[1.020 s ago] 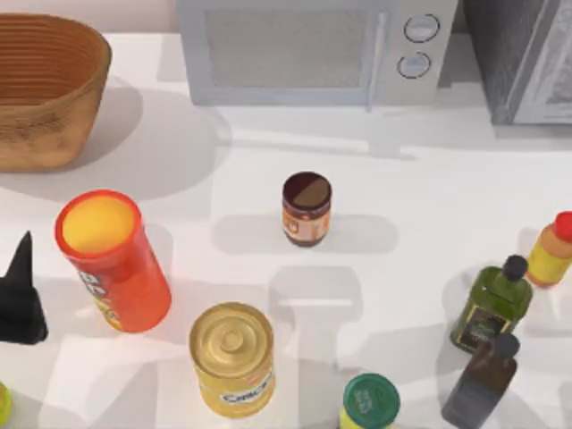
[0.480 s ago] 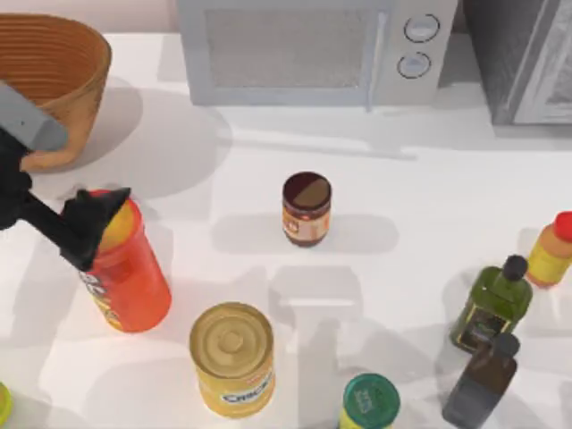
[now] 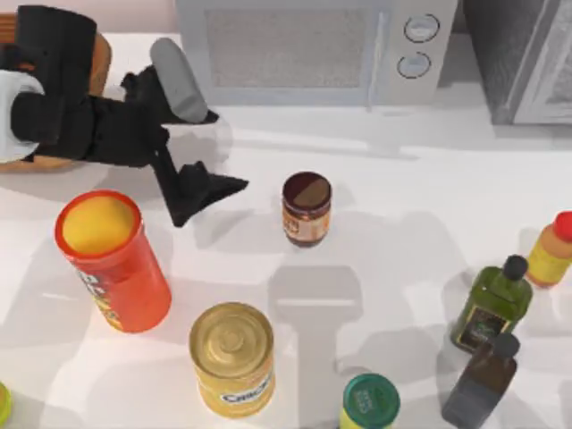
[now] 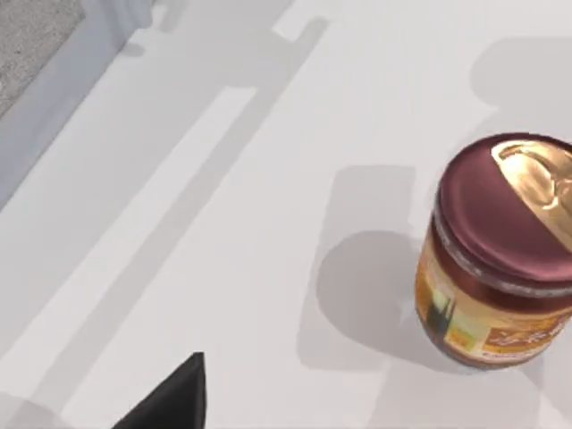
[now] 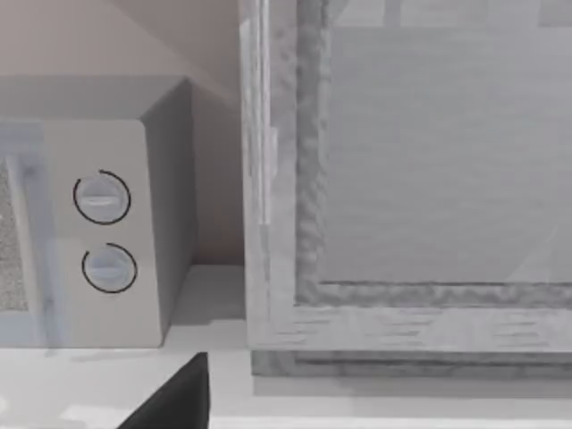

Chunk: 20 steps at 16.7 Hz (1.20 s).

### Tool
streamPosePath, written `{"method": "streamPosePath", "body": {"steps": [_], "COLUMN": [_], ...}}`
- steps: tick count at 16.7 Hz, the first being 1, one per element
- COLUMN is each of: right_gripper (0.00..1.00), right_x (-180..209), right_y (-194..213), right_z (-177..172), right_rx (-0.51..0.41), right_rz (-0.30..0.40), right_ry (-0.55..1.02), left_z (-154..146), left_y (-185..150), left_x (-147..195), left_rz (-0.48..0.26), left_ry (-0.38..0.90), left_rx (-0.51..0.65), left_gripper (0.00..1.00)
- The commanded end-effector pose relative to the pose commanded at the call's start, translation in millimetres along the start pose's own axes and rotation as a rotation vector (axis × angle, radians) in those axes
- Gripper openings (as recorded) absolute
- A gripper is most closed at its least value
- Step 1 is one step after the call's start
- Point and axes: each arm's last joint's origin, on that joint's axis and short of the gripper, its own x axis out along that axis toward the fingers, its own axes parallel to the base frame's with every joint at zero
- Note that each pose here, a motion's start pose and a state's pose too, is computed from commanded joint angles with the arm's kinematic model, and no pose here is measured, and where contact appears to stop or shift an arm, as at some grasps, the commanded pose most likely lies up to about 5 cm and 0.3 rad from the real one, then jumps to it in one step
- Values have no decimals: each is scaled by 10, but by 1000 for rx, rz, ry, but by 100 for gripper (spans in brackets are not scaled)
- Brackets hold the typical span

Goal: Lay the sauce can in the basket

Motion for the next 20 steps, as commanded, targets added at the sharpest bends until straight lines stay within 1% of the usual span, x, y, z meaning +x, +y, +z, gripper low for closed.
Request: {"method": "streamPosePath", "body": {"steps": [3,5,6,11,13,17,20], "right_gripper": [100,100,100,100,100,100,100], "right_x": [0,0,0,0,0,0,0], "right_y": [0,0,0,0,0,0,0], "right_z": [0,0,0,0,0,0,0], "right_rx": [0,0,0,0,0,0,0], "right_rz": [0,0,0,0,0,0,0], "right_ry": [0,0,0,0,0,0,0], "left_z": [-155,-245,-273,-298,-260,-152,-190], "left_y": [56,44,36,37,42,-5,-82], "left_x": [467,651,698,700,736,1031,1272], "left_rz": [-138,-196,-212,-214,-213,-217,-220], "left_ry": [3,4,4,7,3,2,4], "left_rx": [55,76,81,78,81,84,85], "left_gripper": [100,100,100,100,100,100,100]}}
